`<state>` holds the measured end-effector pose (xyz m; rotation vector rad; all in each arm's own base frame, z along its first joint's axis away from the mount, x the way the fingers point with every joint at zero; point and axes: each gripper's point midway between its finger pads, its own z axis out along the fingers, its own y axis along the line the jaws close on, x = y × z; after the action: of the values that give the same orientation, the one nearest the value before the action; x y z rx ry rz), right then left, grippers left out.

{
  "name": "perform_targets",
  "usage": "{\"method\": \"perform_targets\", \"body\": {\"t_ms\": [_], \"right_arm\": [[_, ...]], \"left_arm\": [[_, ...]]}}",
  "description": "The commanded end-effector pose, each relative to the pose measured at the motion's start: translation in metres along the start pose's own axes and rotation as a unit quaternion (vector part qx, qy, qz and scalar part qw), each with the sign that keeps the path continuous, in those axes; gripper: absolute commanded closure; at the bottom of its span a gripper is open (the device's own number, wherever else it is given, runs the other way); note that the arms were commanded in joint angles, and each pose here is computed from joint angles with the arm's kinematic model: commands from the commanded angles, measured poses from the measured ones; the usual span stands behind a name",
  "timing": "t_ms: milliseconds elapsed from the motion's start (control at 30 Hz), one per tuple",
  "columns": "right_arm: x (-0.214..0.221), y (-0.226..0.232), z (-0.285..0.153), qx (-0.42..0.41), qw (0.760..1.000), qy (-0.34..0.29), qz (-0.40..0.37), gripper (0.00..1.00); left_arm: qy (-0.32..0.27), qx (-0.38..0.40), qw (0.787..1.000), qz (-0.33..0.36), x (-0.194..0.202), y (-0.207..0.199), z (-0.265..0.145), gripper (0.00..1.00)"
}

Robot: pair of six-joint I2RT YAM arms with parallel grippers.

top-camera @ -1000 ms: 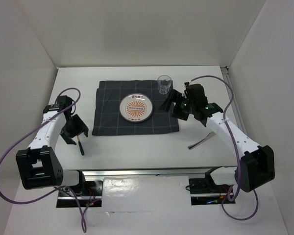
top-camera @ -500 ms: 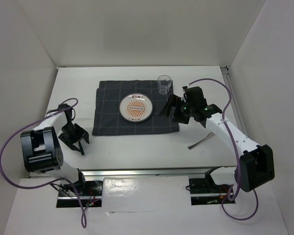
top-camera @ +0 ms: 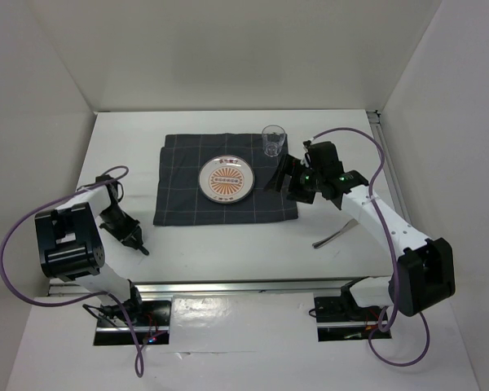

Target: Set the dinner table for one person

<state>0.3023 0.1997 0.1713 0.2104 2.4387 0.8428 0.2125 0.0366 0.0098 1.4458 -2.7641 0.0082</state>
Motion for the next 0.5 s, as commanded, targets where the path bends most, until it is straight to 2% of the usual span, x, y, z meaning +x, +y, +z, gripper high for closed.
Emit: {"method": "perform_targets", "body": {"t_ms": [0,33,100,167,267,367,467], "right_arm": [[-0.019,0.011,-0.007,-0.009,0.999,-0.028,-0.013,0.00],[-0.019,0.011,-0.007,-0.009,0.999,-0.028,-0.013,0.00],[-0.020,0.010,-0.007,-0.004,0.999,-0.031,-0.013,0.00],[-0.018,0.008,-0.007,-0.002,1.000,-0.028,-0.012,0.00],[-0.020,0.009,-0.010,0.004,0.999,-0.029,-0.011,0.00],[-0.021,0.006,-0.013,0.018,0.999,-0.028,-0.017,0.00],[-0.025,0.001,-0.014,0.039,0.999,-0.029,-0.019,0.00]], "left_arm": [[-0.014,-0.005,1.000,0.002,-0.008,0.002,0.006,0.70],[-0.014,-0.005,1.000,0.002,-0.008,0.002,0.006,0.74],[-0.014,-0.005,1.000,0.002,-0.007,0.002,0.004,0.91],[-0.033,0.003,0.999,0.001,-0.018,-0.004,-0.009,1.00],[-0.076,-0.002,0.997,0.005,-0.032,-0.001,-0.039,1.00],[-0.134,0.008,0.990,0.037,-0.054,-0.013,-0.081,1.00],[-0.179,0.034,0.977,0.107,-0.065,-0.046,-0.116,1.00]]}}
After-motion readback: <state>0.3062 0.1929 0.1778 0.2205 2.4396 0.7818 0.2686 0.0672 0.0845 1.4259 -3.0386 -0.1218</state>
